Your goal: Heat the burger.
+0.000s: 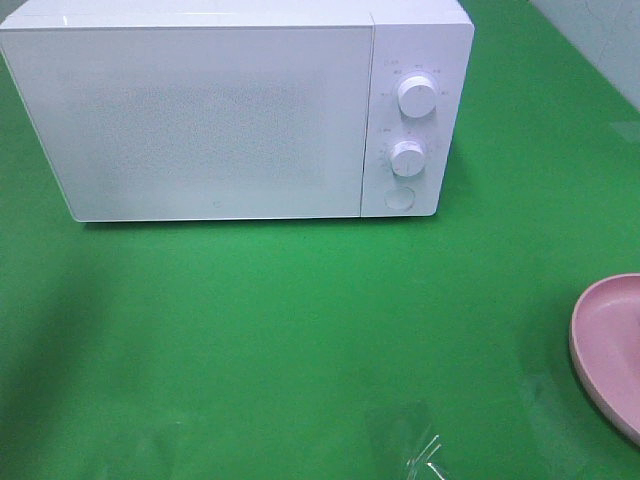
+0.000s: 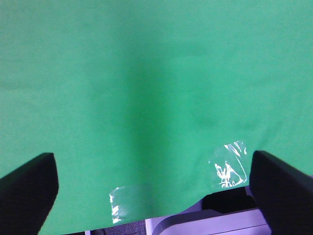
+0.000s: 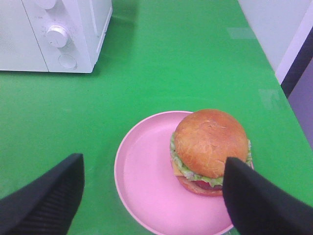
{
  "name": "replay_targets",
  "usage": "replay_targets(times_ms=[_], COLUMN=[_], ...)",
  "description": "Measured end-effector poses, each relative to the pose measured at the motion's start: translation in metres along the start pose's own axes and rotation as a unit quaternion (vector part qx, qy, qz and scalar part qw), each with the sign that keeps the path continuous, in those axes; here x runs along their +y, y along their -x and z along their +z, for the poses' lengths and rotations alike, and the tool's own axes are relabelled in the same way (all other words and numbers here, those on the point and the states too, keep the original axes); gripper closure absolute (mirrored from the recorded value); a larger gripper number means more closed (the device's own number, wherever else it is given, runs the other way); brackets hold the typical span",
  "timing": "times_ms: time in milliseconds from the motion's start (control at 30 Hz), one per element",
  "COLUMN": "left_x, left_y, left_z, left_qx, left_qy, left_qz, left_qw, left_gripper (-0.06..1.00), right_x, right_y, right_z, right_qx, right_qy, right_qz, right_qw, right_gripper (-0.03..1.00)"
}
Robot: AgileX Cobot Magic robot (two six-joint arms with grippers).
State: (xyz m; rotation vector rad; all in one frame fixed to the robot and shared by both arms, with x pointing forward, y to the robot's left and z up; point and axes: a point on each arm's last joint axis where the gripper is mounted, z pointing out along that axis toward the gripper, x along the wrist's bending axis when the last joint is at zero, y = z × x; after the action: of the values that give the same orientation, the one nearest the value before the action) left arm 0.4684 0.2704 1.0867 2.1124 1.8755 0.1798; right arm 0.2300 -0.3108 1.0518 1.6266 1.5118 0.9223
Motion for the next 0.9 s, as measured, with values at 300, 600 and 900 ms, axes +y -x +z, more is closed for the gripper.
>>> replay_targets(times_ms=[300,600,900], left_x=[-0.058,-0.109,-0.146], left_y=[-0.007,-0.004,-0.003], left_z=[-0.001,0.001,0.007], left_qx=[-0.008,-0.006,-0.002], left_qy=[0.019,0.035,0.055], left_qz=[-0.040,-0.037,-0.032], left_qw=[0.999,0.999,0.998], left_gripper=[-0.04,-0.04,-0.04], right_x=[0.000,0.000,0.000], right_y=[0.000,0.000,0.000], right_z=[0.000,0.000,0.000], right_qx=[0.000,0.000,0.000], right_qy=[0.000,0.000,0.000], right_qz=[0.000,0.000,0.000], right_qw=[1.000,1.000,1.000], right_gripper=[0.22,0.22,0.22])
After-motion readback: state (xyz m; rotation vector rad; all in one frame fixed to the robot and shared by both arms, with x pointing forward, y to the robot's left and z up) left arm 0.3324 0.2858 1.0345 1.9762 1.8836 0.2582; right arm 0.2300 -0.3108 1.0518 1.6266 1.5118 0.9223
